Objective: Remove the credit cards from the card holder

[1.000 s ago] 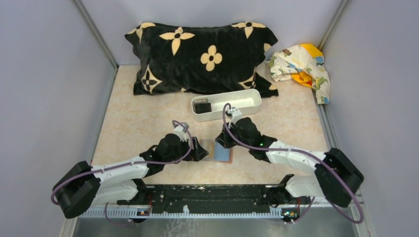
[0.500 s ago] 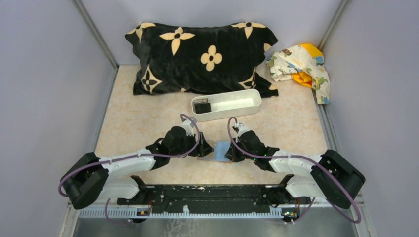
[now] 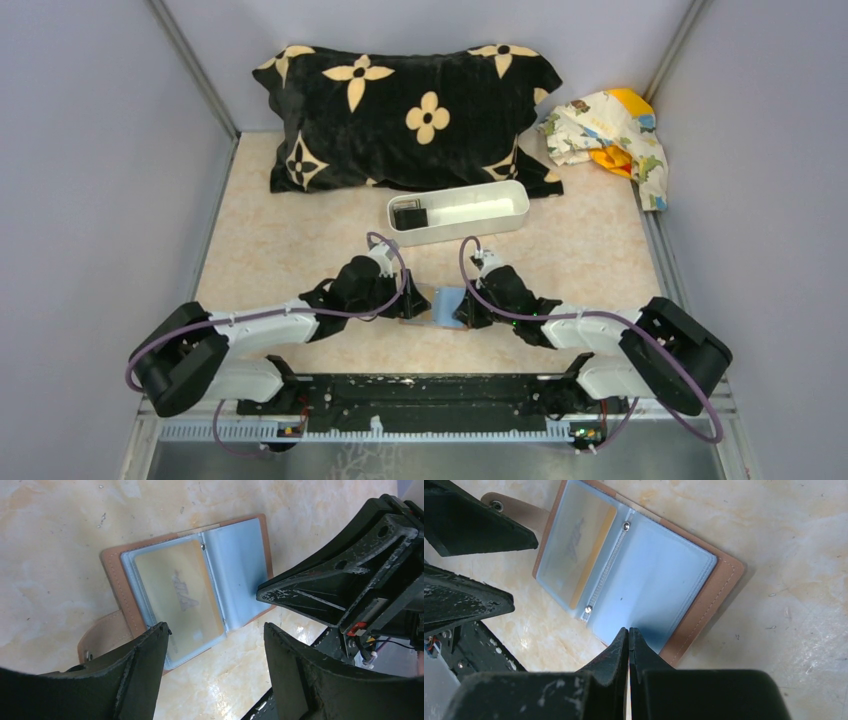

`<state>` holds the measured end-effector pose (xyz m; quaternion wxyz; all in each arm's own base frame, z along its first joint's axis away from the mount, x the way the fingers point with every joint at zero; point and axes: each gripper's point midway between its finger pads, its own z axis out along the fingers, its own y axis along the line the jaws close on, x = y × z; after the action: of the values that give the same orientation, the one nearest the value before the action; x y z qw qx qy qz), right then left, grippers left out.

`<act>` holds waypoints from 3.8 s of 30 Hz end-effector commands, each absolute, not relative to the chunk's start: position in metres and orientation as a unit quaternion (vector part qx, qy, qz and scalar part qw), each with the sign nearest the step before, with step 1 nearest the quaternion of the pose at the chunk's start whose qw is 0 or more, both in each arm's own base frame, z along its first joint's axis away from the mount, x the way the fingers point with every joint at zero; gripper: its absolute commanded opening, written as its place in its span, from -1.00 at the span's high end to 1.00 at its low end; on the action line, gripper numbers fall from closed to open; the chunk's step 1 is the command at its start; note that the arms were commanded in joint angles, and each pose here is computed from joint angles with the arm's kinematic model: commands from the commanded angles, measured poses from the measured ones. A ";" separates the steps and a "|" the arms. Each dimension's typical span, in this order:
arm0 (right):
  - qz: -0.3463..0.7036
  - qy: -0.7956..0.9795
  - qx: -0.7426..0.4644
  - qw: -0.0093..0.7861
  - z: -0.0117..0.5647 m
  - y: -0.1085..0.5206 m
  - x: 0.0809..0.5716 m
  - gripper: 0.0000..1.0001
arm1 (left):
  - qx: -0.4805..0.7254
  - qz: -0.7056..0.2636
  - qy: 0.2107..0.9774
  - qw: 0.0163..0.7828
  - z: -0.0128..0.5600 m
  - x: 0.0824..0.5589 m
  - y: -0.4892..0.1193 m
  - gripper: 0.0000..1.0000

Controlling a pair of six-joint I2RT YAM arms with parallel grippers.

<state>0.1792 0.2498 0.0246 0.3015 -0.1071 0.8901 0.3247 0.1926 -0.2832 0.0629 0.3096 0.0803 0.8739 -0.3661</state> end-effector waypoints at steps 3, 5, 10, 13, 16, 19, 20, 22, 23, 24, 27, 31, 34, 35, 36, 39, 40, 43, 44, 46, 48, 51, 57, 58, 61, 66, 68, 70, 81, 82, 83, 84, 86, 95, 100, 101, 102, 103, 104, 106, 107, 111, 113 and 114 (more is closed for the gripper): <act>0.334 0.883 -0.102 0.314 0.028 0.255 0.184 1.00 | 0.076 -0.355 0.877 0.314 0.058 0.200 -0.280 -0.51; 0.335 0.883 -0.102 0.312 0.027 0.256 0.184 1.00 | 0.076 -0.351 0.880 0.310 0.055 0.199 -0.279 -0.51; 0.337 0.883 -0.105 0.309 0.026 0.258 0.184 1.00 | 0.075 -0.348 0.882 0.309 0.051 0.199 -0.278 -0.51; 0.337 0.883 -0.106 0.308 0.025 0.259 0.185 1.00 | 0.076 -0.343 0.884 0.308 0.047 0.198 -0.276 -0.51; 0.339 0.882 -0.106 0.309 0.026 0.260 0.185 1.00 | 0.075 -0.339 0.887 0.304 0.044 0.197 -0.275 -0.51; 0.338 0.883 -0.106 0.308 0.026 0.259 0.184 1.00 | 0.075 -0.339 0.888 0.300 0.040 0.195 -0.274 -0.51; 0.337 0.883 -0.105 0.308 0.026 0.259 0.185 1.00 | 0.075 -0.340 0.889 0.299 0.039 0.195 -0.274 -0.52; 0.338 0.883 -0.106 0.308 0.026 0.259 0.184 1.00 | 0.074 -0.340 0.890 0.294 0.036 0.193 -0.274 -0.51; 0.337 0.883 -0.105 0.308 0.026 0.258 0.184 1.00 | 0.074 -0.341 0.891 0.292 0.035 0.193 -0.275 -0.51; 0.336 0.884 -0.105 0.308 0.026 0.258 0.184 1.00 | 0.074 -0.343 0.890 0.290 0.035 0.192 -0.276 -0.51; 0.336 0.884 -0.105 0.308 0.026 0.257 0.183 1.00 | 0.074 -0.351 0.889 0.286 0.034 0.192 -0.279 -0.51; 0.334 0.885 -0.104 0.307 0.025 0.256 0.183 1.00 | 0.076 -0.370 0.883 0.278 0.039 0.189 -0.287 -0.50; 0.334 0.885 -0.104 0.307 0.024 0.255 0.182 1.00 | 0.078 -0.384 0.879 0.271 0.041 0.187 -0.292 -0.49; 0.333 0.885 -0.105 0.307 0.024 0.255 0.182 1.00 | 0.078 -0.388 0.878 0.269 0.041 0.187 -0.293 -0.49; 0.333 0.886 -0.104 0.306 0.023 0.255 0.181 1.00 | 0.078 -0.393 0.877 0.265 0.041 0.185 -0.295 -0.49; 0.334 0.886 -0.104 0.305 0.023 0.255 0.181 1.00 | 0.077 -0.403 0.874 0.260 0.042 0.183 -0.297 -0.49; 0.333 0.886 -0.104 0.305 0.023 0.254 0.181 1.00 | 0.077 -0.407 0.873 0.257 0.042 0.181 -0.298 -0.48; 0.333 0.886 -0.104 0.304 0.021 0.255 0.181 1.00 | 0.075 -0.414 0.870 0.256 0.045 0.180 -0.299 -0.48; 0.334 0.886 -0.104 0.304 0.021 0.255 0.181 1.00 | 0.075 -0.416 0.869 0.256 0.046 0.180 -0.300 -0.48; 0.334 0.887 -0.104 0.301 0.019 0.255 0.180 1.00 | 0.076 -0.419 0.868 0.256 0.047 0.179 -0.300 -0.47; 0.336 0.887 -0.104 0.300 0.019 0.256 0.180 1.00 | 0.076 -0.423 0.866 0.256 0.049 0.179 -0.301 -0.48; 0.340 0.886 -0.104 0.298 0.019 0.258 0.180 1.00 | 0.076 -0.427 0.864 0.254 0.049 0.179 -0.302 -0.47; 0.340 0.887 -0.102 0.297 0.017 0.257 0.179 1.00 | 0.081 -0.446 0.855 0.254 0.056 0.179 -0.309 -0.46; 0.340 0.887 -0.101 0.296 0.016 0.257 0.179 1.00 | 0.082 -0.450 0.852 0.254 0.059 0.179 -0.312 -0.46; 0.343 0.887 -0.099 0.294 0.015 0.257 0.178 1.00 | 0.085 -0.464 0.845 0.252 0.064 0.179 -0.317 -0.46; 0.344 0.886 -0.099 0.294 0.014 0.257 0.177 1.00 | 0.085 -0.483 0.834 0.252 0.071 0.180 -0.324 -0.47; 0.343 0.886 -0.099 0.295 0.014 0.257 0.177 1.00 | 0.083 -0.488 0.832 0.252 0.072 0.180 -0.325 -0.48; 0.343 0.886 -0.099 0.294 0.014 0.257 0.177 1.00 | 0.082 -0.493 0.829 0.253 0.074 0.179 -0.326 -0.49; 0.340 0.888 -0.097 0.293 0.011 0.254 0.176 1.00 | 0.069 -0.511 0.820 0.247 0.073 0.176 -0.327 -0.60; 0.340 0.888 -0.096 0.293 0.011 0.254 0.176 1.00 | 0.068 -0.512 0.820 0.247 0.073 0.176 -0.327 -0.60; 0.341 0.888 -0.095 0.294 0.012 0.254 0.176 1.00 | 0.067 -0.512 0.820 0.246 0.072 0.176 -0.327 -0.60; 0.340 0.887 -0.094 0.296 0.013 0.253 0.176 1.00 | 0.067 -0.512 0.821 0.244 0.071 0.176 -0.327 -0.60; 0.339 0.887 -0.091 0.302 0.016 0.252 0.177 1.00 | 0.065 -0.508 0.824 0.243 0.068 0.176 -0.326 -0.58; 0.310 0.878 -0.087 0.353 0.062 0.229 0.182 1.00 | 0.062 -0.500 0.831 0.236 0.058 0.174 -0.324 -0.54; 0.288 0.877 -0.084 0.376 0.083 0.214 0.185 1.00 | 0.063 -0.508 0.828 0.228 0.056 0.173 -0.327 -0.54; 0.285 0.876 -0.084 0.379 0.086 0.212 0.185 1.00 | 0.064 -0.511 0.827 0.227 0.056 0.173 -0.329 -0.53; 0.284 0.876 -0.083 0.382 0.088 0.211 0.185 1.00 | 0.064 -0.512 0.826 0.227 0.056 0.173 -0.329 -0.53; 0.285 0.874 -0.082 0.384 0.090 0.210 0.185 1.00 | 0.064 -0.513 0.826 0.226 0.056 0.173 -0.329 -0.53; 0.287 0.874 -0.081 0.384 0.091 0.210 0.184 1.00 | 0.065 -0.514 0.825 0.225 0.056 0.172 -0.330 -0.53; 0.290 0.872 -0.080 0.386 0.094 0.210 0.184 1.00 | 0.068 -0.515 0.824 0.226 0.056 0.173 -0.330 -0.53; 0.291 0.871 -0.079 0.387 0.096 0.210 0.184 1.00 | 0.069 -0.517 0.823 0.227 0.056 0.173 -0.331 -0.53; 0.303 0.866 -0.081 0.390 0.104 0.214 0.184 1.00 | 0.070 -0.519 0.822 0.224 0.056 0.172 -0.332 -0.53; 0.313 0.860 -0.084 0.395 0.113 0.218 0.185 1.00 | 0.070 -0.518 0.822 0.224 0.056 0.173 -0.332 -0.53; 0.319 0.857 -0.086 0.396 0.118 0.220 0.185 1.00 | 0.070 -0.517 0.823 0.224 0.055 0.173 -0.332 -0.53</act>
<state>0.1720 0.2050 0.0730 0.3569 -0.0832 0.8865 0.2825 0.1748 -0.3278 0.0520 0.2250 0.0608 0.8302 -0.5064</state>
